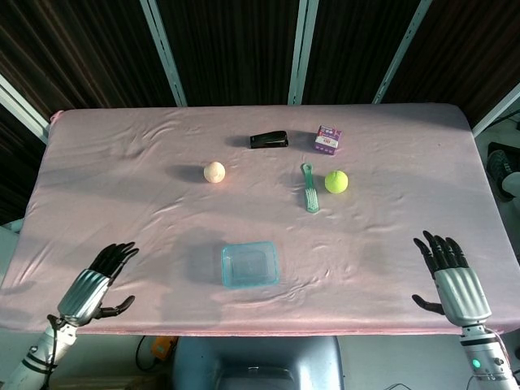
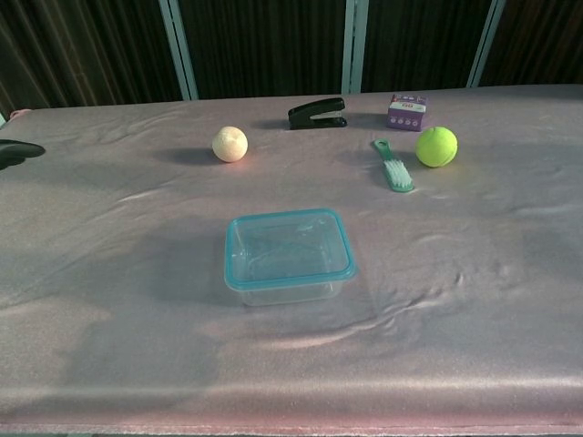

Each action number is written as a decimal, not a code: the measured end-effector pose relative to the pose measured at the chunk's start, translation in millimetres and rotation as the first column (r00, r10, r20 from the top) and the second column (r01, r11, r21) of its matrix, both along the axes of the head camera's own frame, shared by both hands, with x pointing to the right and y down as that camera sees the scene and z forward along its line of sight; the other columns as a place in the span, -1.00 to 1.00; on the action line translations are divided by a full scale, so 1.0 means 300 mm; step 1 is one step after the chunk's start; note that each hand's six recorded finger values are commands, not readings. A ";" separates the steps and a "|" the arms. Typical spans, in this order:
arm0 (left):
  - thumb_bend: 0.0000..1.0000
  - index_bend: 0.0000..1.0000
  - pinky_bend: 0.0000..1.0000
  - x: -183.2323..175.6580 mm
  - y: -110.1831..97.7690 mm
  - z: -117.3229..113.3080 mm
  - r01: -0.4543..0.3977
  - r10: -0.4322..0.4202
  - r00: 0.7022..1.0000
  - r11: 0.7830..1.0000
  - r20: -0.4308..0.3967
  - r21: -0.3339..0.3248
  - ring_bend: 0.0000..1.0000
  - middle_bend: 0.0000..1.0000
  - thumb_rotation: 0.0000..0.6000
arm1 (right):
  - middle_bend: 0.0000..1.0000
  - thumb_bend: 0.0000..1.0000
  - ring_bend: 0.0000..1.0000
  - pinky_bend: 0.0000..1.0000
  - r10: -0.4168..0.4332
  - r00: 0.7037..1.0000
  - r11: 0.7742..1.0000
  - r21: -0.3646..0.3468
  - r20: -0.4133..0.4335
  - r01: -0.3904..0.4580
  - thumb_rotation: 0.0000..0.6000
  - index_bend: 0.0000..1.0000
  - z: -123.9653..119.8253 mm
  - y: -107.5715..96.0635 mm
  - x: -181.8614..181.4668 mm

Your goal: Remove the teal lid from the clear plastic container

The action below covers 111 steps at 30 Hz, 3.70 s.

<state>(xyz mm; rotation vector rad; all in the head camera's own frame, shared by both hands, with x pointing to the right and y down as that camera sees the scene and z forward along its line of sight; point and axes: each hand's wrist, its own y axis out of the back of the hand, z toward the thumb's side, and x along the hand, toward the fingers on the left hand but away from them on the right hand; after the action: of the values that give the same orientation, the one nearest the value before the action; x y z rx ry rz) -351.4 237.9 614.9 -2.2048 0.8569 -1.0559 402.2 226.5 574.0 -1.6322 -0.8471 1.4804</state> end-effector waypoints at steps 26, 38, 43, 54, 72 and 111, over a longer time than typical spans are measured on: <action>-0.48 -1.00 -1.00 0.716 -0.016 0.261 -0.271 0.271 0.962 0.960 -0.008 -0.066 -1.00 -1.00 1.00 | -1.00 -0.63 -1.00 -1.00 0.003 0.998 1.000 -0.016 0.063 -0.002 1.00 -1.00 -0.046 0.015 0.029; -0.49 -1.00 -1.00 0.735 -0.070 0.322 -0.230 0.233 0.971 0.970 0.046 -0.075 -1.00 -1.00 1.00 | -1.00 -0.63 -1.00 -1.00 0.015 0.998 1.000 -0.011 0.065 -0.014 1.00 -1.00 -0.058 0.013 0.045; -0.49 -1.00 -1.00 0.722 -0.079 0.344 -0.224 0.232 0.969 0.970 0.081 -0.092 -1.00 -1.00 1.00 | -1.00 -0.63 -1.00 -1.00 0.013 0.998 1.000 -0.015 0.061 -0.012 1.00 -1.00 -0.055 0.014 0.045; -0.45 -1.00 -0.48 0.710 -0.094 0.373 -0.206 0.218 0.966 0.974 0.136 -0.095 -0.45 -0.35 1.00 | -1.00 -0.63 -1.00 -1.00 0.004 0.999 1.000 -0.022 0.053 -0.003 1.00 -1.00 -0.045 0.016 0.038; -0.39 -1.00 -0.12 0.817 -0.018 0.386 -0.203 0.203 0.979 0.978 -0.012 -0.057 -0.06 0.05 1.00 | -1.00 -0.63 -1.00 -1.00 -0.314 0.934 0.941 -0.078 0.170 0.330 1.00 -0.48 0.179 -0.077 -0.241; -0.39 -1.00 -0.12 0.849 -0.005 0.415 -0.245 0.246 0.969 0.968 0.007 -0.051 -0.05 0.09 1.00 | -0.67 -0.25 -1.00 -1.00 -0.526 0.721 0.828 0.078 0.451 0.555 1.00 0.26 0.380 -0.070 -0.641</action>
<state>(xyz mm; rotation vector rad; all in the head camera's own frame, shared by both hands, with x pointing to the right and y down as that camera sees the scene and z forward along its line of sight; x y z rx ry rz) -96.8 236.4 739.3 -2.2714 0.5382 -0.9788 209.8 205.6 688.1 -2.0933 -0.4802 0.7204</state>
